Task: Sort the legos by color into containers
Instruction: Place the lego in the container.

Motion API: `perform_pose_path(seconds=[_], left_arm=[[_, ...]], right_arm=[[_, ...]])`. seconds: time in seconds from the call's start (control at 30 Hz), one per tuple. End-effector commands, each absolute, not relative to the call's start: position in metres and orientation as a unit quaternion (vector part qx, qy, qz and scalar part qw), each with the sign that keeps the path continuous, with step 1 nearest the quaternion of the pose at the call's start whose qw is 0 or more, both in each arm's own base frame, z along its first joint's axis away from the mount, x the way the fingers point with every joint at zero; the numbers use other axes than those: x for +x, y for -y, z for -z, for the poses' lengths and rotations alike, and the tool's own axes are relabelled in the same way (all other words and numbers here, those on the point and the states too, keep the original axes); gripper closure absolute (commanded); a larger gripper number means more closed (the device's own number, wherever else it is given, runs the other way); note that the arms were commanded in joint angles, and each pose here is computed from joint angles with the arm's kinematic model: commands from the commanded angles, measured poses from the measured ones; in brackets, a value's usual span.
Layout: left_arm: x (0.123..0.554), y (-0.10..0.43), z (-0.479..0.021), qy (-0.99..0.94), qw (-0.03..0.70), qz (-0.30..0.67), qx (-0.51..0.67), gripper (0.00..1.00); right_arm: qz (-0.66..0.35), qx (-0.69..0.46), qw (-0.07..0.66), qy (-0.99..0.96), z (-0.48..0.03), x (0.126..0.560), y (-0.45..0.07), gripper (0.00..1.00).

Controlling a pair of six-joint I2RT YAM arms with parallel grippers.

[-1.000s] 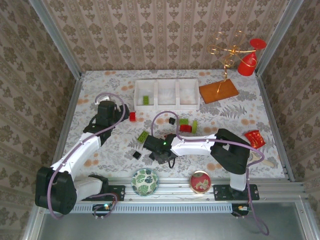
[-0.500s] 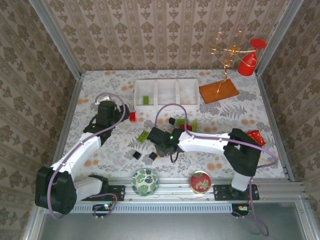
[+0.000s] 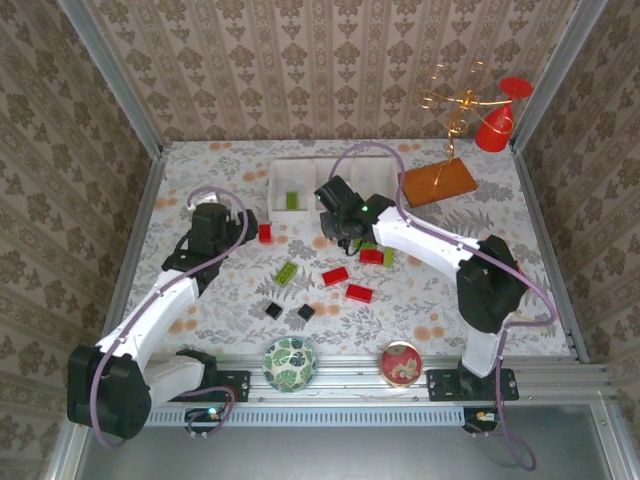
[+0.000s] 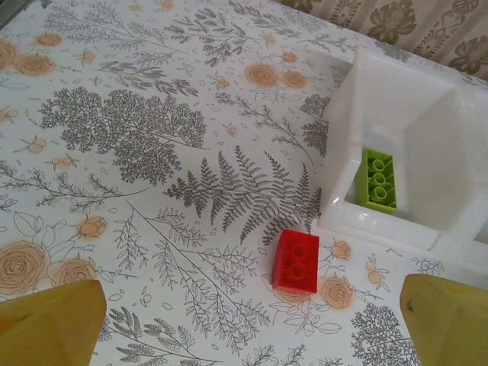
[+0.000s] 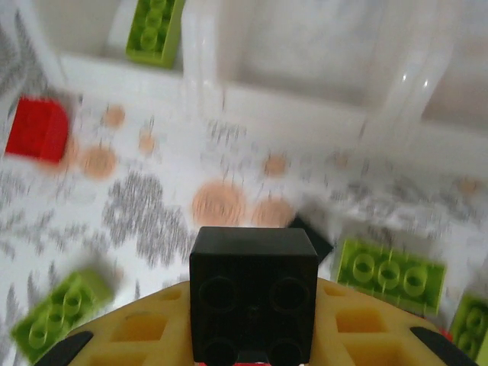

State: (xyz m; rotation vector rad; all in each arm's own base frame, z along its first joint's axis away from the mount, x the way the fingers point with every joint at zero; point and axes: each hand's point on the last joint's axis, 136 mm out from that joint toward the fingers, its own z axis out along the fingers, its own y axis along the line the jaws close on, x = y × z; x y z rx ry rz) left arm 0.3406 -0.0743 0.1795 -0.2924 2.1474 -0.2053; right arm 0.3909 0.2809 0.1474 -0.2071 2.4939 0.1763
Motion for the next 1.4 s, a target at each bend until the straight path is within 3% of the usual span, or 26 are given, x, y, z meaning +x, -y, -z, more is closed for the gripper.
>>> perform_pose_path(seconds=[0.0,0.3,0.57,0.93,1.17,1.37], left_arm=[[0.326,0.072,-0.169,-0.886,0.446,0.076,-0.099,0.0],[0.314,0.073,-0.161,-0.895,0.432,0.075,-0.084,0.0],[0.309,0.077,-0.158,-0.899,0.424,0.078,-0.071,0.0],[0.297,0.083,-0.149,-0.912,0.4,0.075,-0.048,0.0],[0.276,0.087,-0.142,-0.929,0.365,0.059,-0.027,0.0],[0.245,0.094,-0.131,-0.948,0.316,0.05,0.003,0.0]], right_arm=[[-0.041,-0.093,0.317,-0.943,-0.14,0.422,-0.279,0.72],[-0.023,-0.078,0.316,-0.945,-0.116,0.48,-0.279,0.72],[0.011,-0.082,0.318,-0.944,-0.098,0.499,-0.275,0.6],[0.014,-0.084,0.325,-0.942,-0.104,0.502,-0.274,0.5],[0.002,-0.082,0.347,-0.934,-0.135,0.495,-0.271,0.44],[-0.019,-0.076,0.367,-0.927,-0.166,0.474,-0.264,0.29]])
